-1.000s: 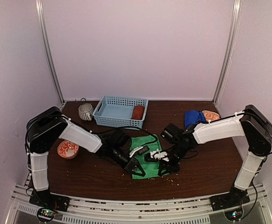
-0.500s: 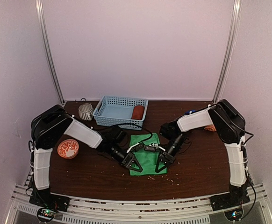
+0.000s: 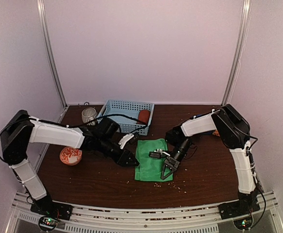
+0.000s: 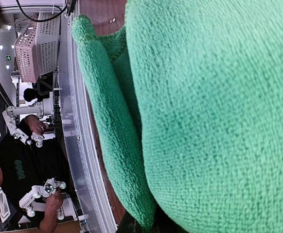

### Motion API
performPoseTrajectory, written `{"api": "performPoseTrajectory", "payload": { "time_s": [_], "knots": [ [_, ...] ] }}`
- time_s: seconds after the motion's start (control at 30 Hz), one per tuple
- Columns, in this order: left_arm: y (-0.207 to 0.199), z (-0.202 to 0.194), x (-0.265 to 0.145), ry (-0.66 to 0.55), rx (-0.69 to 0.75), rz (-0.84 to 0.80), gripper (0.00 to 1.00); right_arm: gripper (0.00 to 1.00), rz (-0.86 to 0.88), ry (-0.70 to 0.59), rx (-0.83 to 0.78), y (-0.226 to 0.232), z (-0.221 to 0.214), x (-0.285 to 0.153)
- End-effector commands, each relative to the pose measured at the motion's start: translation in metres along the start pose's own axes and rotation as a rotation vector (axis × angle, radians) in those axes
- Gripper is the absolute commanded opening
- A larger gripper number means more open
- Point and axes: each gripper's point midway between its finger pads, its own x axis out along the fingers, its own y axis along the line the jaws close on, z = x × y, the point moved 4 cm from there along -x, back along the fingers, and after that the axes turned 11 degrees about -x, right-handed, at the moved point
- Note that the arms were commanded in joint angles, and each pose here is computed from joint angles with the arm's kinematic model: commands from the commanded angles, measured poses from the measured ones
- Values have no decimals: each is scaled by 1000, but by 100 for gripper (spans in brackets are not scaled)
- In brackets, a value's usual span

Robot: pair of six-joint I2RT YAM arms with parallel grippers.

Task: Roll the towels
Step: Roll the towel at the center of the board.

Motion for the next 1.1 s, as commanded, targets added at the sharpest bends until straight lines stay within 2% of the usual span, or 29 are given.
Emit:
{"api": "performPoseTrajectory", "payload": {
  "time_s": [0.0, 0.07, 0.13, 0.23, 0.3, 0.4, 0.6, 1.07],
  "knots": [
    [-39, 17, -23, -137, 368, 191, 38, 0, -108, 197, 104, -33, -38, 12],
    [-69, 10, -12, -127, 563, 224, 40, 0, -108, 195, 103, -32, -36, 12],
    [-84, -1, 7, -50, 698, 251, 40, 0, -109, 197, 101, -32, -36, 12],
    [-85, -10, 31, 64, 799, 306, 43, 0, -105, 197, 100, -31, -36, 13],
    [-78, -17, 42, 115, 845, 342, 49, 0, -102, 198, 99, -31, -37, 14],
    [-73, -19, 51, 136, 893, 364, 49, 0, -97, 203, 96, -30, -37, 15],
    [-68, -16, 68, 163, 947, 366, 40, 1, -71, 216, 87, -27, -37, 22],
    [-38, -39, 95, 267, 944, 380, 40, 1, -51, 212, 58, -19, -31, 22]
  ]
}}
